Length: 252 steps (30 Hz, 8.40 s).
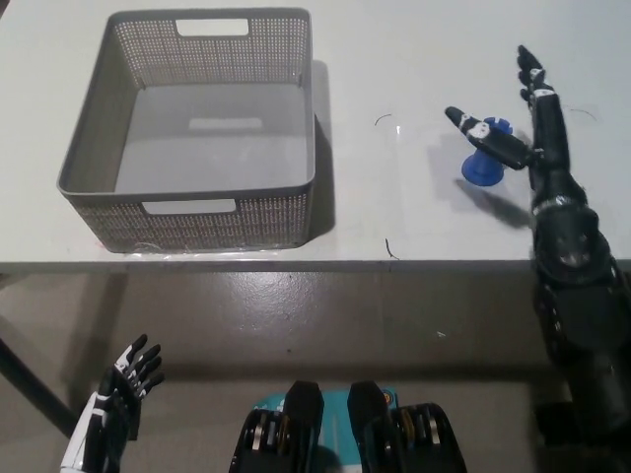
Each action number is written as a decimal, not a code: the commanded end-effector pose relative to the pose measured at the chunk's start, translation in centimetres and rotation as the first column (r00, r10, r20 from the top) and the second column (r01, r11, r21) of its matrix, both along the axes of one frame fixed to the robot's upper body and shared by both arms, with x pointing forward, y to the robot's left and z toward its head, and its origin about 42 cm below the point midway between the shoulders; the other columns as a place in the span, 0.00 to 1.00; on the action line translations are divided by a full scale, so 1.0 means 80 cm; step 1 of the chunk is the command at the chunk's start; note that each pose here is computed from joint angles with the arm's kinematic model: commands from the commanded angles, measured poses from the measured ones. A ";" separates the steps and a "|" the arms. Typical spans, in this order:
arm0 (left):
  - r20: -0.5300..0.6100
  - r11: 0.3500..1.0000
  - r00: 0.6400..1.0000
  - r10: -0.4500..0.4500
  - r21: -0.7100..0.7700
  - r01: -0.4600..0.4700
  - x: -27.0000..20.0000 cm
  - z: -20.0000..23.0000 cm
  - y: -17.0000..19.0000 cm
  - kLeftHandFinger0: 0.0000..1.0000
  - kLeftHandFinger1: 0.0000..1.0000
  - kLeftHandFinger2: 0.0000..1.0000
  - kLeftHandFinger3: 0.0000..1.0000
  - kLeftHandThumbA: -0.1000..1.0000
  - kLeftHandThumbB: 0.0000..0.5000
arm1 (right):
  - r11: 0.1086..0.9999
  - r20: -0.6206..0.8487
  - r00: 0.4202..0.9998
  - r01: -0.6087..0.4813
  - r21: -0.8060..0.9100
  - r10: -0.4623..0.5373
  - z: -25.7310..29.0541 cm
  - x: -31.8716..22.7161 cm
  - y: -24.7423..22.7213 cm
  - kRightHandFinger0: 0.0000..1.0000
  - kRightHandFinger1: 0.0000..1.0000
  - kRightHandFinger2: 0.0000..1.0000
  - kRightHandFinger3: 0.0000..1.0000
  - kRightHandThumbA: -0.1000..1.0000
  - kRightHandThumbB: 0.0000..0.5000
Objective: Use the right hand to pick up a chess pieces and put it into a container on the left hand side
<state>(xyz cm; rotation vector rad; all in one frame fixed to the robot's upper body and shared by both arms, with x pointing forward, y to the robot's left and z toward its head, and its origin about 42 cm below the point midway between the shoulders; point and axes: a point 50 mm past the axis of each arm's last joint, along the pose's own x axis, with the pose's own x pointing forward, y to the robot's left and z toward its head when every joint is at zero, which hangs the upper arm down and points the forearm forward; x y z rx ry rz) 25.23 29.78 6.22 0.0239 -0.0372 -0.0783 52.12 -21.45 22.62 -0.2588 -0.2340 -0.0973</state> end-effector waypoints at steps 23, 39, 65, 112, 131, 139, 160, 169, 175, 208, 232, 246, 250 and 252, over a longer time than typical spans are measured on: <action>0.055 1.000 0.998 0.020 -0.024 -0.019 -0.012 0.008 0.005 1.00 1.00 1.00 1.00 1.00 0.61 | 0.988 -0.057 0.990 0.121 -0.092 -0.126 0.070 0.074 -0.030 1.00 1.00 1.00 1.00 1.00 0.96; 0.053 0.999 0.998 0.030 -0.042 -0.028 -0.014 0.004 0.008 1.00 1.00 1.00 1.00 1.00 0.62 | 0.989 -0.120 0.984 0.126 -0.080 -0.135 0.044 0.067 -0.057 1.00 1.00 1.00 1.00 1.00 0.96; 0.046 0.999 0.999 0.005 -0.037 -0.003 -0.013 0.004 0.006 1.00 1.00 1.00 1.00 1.00 0.63 | 0.997 -0.211 0.977 0.026 -0.070 -0.040 -0.002 0.055 -0.015 1.00 1.00 1.00 1.00 1.00 0.99; 0.042 0.999 0.999 -0.009 -0.043 0.011 -0.013 0.006 0.019 1.00 1.00 1.00 1.00 1.00 0.75 | 0.923 -0.274 0.949 0.242 0.301 -0.160 -0.008 0.054 -0.002 0.00 0.19 0.54 0.44 0.00 0.18; -0.003 0.999 1.000 0.011 -0.040 -0.011 -0.006 -0.008 0.014 1.00 1.00 1.00 1.00 1.00 0.64 | 0.970 0.211 0.973 0.043 0.240 -0.095 0.160 0.075 0.082 0.00 0.11 0.43 0.42 0.00 0.32; -0.007 0.999 0.999 -0.031 -0.027 0.031 -0.005 -0.014 0.010 1.00 1.00 1.00 1.00 1.00 0.62 | 0.983 0.357 0.934 -0.050 0.178 -0.017 0.204 0.055 0.142 0.00 0.06 0.43 0.43 0.00 0.29; -0.018 0.996 0.996 -0.083 -0.021 0.082 -0.003 -0.019 -0.003 1.00 1.00 1.00 1.00 1.00 0.56 | 0.961 0.174 0.949 -0.274 0.040 0.263 0.195 0.021 0.330 0.00 0.15 0.56 0.47 0.00 0.26; -0.024 0.994 0.994 -0.107 -0.002 0.107 -0.004 -0.014 -0.003 1.00 1.00 1.00 1.00 1.00 0.59 | 0.953 0.056 0.952 -0.302 0.031 0.300 0.153 0.013 0.344 0.00 0.20 0.65 0.59 0.00 0.27; -0.023 0.992 0.992 -0.123 0.008 0.123 0.000 -0.009 -0.004 1.00 1.00 1.00 1.00 1.00 0.58 | 0.952 -0.014 0.952 -0.307 -0.007 0.307 0.130 0.011 0.343 0.00 0.37 0.84 0.79 0.00 0.24; -0.010 0.989 0.990 -0.143 0.033 0.143 0.012 -0.002 -0.002 1.00 1.00 1.00 1.00 1.00 0.59 | 0.834 -0.204 0.851 -0.519 -0.189 0.484 0.127 0.032 0.312 1.00 1.00 1.00 1.00 0.99 0.88; -0.016 0.991 0.992 -0.128 0.029 0.128 0.013 -0.002 0.008 1.00 1.00 1.00 1.00 1.00 0.65 | 0.900 0.461 0.774 -0.384 -0.205 0.434 0.289 -0.035 0.144 1.00 1.00 1.00 1.00 1.00 0.71; 0.008 0.999 0.999 -0.047 -0.021 0.048 0.013 -0.010 0.006 1.00 1.00 1.00 1.00 1.00 0.48 | 0.922 0.432 0.835 -0.387 0.018 0.342 0.095 -0.168 0.060 1.00 1.00 1.00 1.00 1.00 0.67; 0.017 0.999 1.000 -0.018 -0.040 0.019 0.014 -0.009 0.004 1.00 1.00 1.00 1.00 1.00 0.46 | 0.933 0.346 0.896 -0.338 0.122 0.279 0.022 -0.189 0.074 1.00 1.00 1.00 1.00 1.00 0.61; 0.028 0.999 1.000 0.001 -0.046 0.000 0.014 -0.009 0.002 1.00 1.00 1.00 1.00 1.00 0.45 | 0.920 0.308 0.909 -0.346 0.182 0.281 -0.005 -0.196 0.091 1.00 1.00 1.00 1.00 1.00 0.53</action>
